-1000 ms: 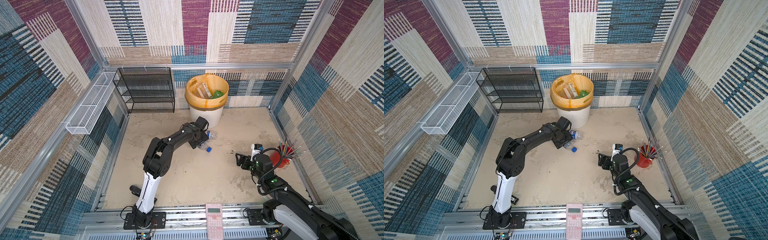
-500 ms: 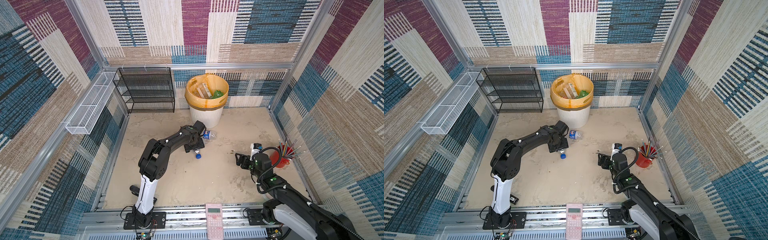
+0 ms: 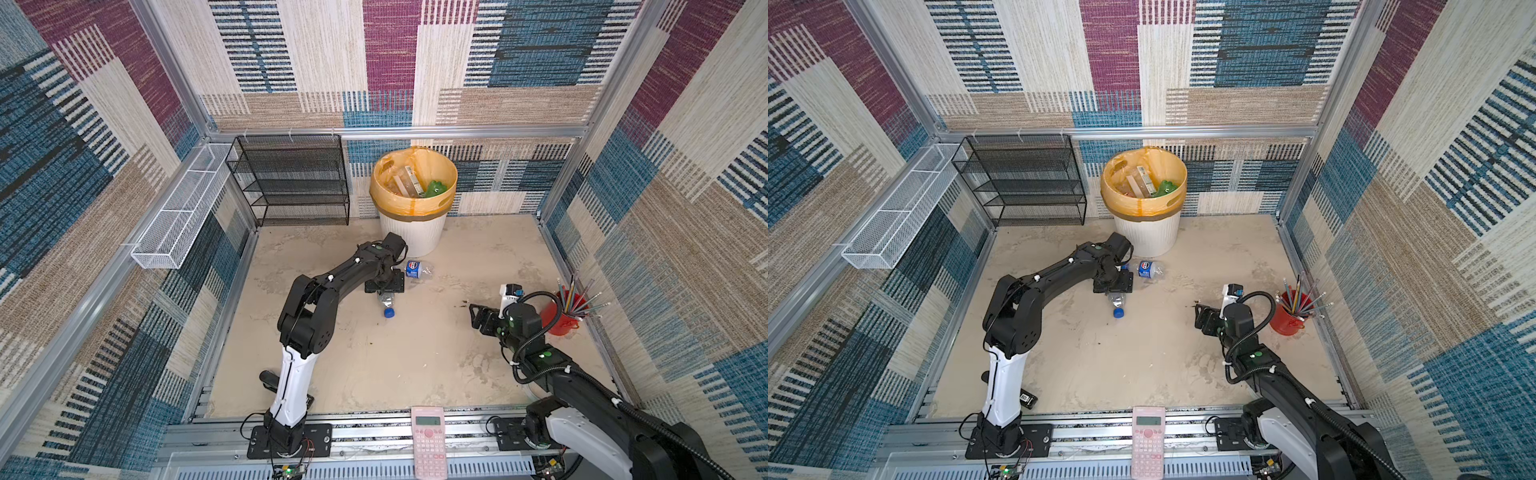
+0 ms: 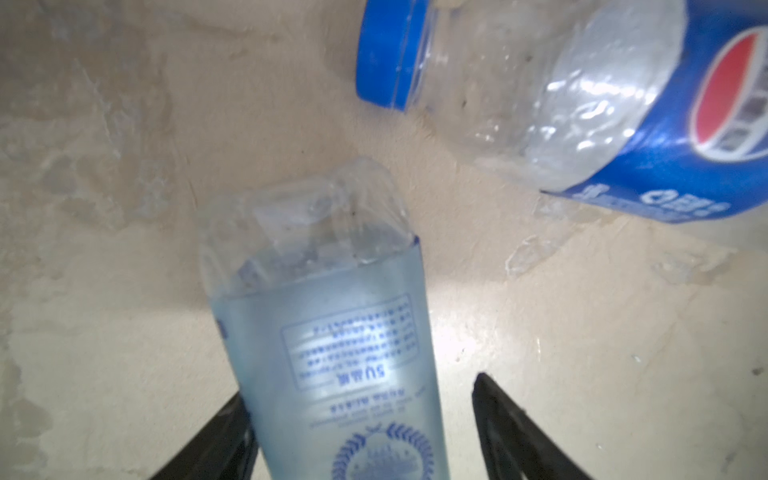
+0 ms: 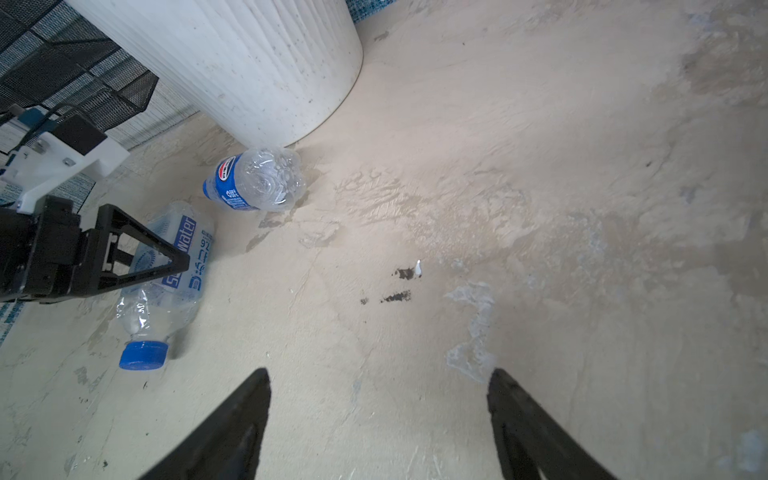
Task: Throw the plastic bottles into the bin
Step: 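Draw the left gripper with the bottle back toward the robot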
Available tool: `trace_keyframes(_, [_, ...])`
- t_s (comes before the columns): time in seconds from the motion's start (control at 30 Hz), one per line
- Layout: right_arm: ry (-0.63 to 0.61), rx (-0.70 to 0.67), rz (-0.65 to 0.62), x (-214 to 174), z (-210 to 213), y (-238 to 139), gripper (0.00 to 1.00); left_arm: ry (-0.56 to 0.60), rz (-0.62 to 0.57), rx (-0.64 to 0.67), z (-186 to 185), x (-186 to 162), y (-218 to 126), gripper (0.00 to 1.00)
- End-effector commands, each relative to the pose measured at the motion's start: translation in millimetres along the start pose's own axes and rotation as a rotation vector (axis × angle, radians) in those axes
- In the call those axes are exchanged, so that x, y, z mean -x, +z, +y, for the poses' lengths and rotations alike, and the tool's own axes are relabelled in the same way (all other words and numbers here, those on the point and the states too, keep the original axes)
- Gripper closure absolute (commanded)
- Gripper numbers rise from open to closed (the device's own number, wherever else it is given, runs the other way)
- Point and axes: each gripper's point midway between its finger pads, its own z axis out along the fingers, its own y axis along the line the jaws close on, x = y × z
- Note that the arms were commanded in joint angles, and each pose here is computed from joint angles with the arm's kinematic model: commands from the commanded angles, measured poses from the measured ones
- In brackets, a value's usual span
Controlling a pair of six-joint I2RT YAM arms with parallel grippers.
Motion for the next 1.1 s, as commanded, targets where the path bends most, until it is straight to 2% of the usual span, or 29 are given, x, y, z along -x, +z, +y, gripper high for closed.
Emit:
trace_keyframes(0.0, [0.009,0.016,-0.019,6.8,4.6,-0.8,0.17,0.059,0.034,0.085,15.5,-2.0,2.9,0.23])
trace_keyframes(0.27, [0.007,0.016,-0.02,9.0,5.8,-1.1,0.17,0.045,0.028,0.139,24.7,6.0,5.8,0.31])
trace_keyframes(0.5, [0.002,0.017,-0.03,13.8,7.5,-2.2,0.18,0.054,0.008,0.136,26.7,5.4,-1.2,0.39])
trace_keyframes(0.8, [0.005,0.03,-0.026,14.3,10.5,-1.3,0.19,0.033,-0.059,0.017,25.1,-13.7,-15.7,0.48])
trace_keyframes(1.07, [0.005,0.046,-0.03,16.6,14.1,-1.5,0.21,0.013,-0.195,-0.112,37.1,-42.1,-56.3,0.54])
